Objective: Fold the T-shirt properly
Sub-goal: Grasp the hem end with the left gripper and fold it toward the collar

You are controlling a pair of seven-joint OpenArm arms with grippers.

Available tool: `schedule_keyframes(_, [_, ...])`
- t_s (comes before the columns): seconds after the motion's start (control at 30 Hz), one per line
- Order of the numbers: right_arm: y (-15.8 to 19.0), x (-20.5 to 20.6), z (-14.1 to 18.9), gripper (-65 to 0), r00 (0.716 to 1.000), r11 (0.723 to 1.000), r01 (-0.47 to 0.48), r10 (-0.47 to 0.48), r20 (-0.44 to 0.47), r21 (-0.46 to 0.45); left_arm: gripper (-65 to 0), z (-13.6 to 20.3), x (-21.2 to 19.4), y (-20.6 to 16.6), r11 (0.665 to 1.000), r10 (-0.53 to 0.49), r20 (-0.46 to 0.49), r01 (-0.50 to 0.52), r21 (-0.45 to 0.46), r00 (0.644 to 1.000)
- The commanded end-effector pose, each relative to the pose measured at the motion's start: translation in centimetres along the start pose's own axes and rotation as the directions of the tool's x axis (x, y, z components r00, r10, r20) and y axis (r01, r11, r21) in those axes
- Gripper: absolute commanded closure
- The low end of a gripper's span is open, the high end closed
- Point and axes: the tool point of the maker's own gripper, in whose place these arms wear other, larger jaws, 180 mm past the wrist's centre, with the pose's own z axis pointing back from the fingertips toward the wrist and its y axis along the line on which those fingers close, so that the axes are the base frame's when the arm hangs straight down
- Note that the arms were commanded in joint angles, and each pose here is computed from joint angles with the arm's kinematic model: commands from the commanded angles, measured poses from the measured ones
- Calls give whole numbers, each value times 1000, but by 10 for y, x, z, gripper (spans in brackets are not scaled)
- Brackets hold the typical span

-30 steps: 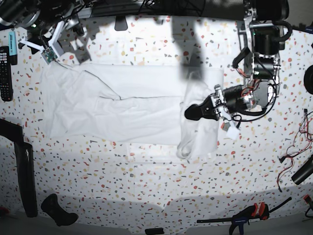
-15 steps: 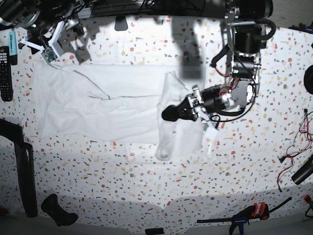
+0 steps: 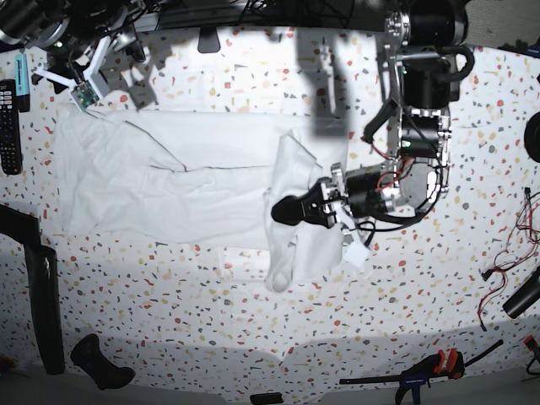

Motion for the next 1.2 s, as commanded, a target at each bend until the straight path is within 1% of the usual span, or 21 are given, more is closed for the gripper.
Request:
schedule_keyframes(0.0, [0,8,3,-395,999,1000,-20,20,30,-2,0,-2,20,-19,997,-60,38,62,-40,997])
schedule_keyframes(0.17, [0,10,4,-396,999,1000,-21,21,44,-3,0,-5,25,-30,990,-142,21,142,-22,990])
schedule_keyframes(0.27, [-1,11,3,-396,999,1000,-21,22,47,-4,0,-15,17,-33,987,-155,-2,155,-31,988])
schedule_keyframes(0.33, [-1,12,3,-396,999,1000,-21,21,49,-4,0,-24,9,-33,985,-173,-30,172,-19,984])
schedule_keyframes(0.43, [-1,12,3,-396,999,1000,-21,21,50,-4,0,-37,3,-33,980,-201,-36,201,-3,979])
schedule_keyframes(0.57, [-1,12,3,-395,999,1000,-21,21,49,-4,0,-48,-1,-26,965,-253,-56,256,57,966])
schedule_keyframes(0.63, [-1,12,3,-395,999,1000,-21,21,49,-4,0,-51,0,-19,956,-269,-62,275,101,961])
schedule_keyframes(0.73, [-1,12,3,-396,999,1000,-21,21,50,-4,0,-51,-4,-12,942,-296,-92,306,135,951])
schedule_keyframes(0.97, [-1,12,3,-396,999,1000,-21,21,50,-4,0,-51,-15,-10,953,-265,-89,275,126,960])
schedule_keyframes(1.0, [-1,12,3,-396,999,1000,-21,22,50,-4,0,-52,-16,-13,957,-260,-80,268,111,962])
schedule_keyframes(1.07, [-1,12,3,-396,999,1000,-21,21,50,-4,0,-53,-15,-24,956,-287,-60,290,49,956])
schedule_keyframes(1.1, [-1,12,3,-396,999,1000,-21,22,50,-4,-28,-53,-13,-27,959,-279,-45,281,35,959])
schedule_keyframes(1.17, [-1,12,3,-396,999,1000,-21,22,50,-4,-216,-53,-9,-35,966,-257,-10,257,0,966])
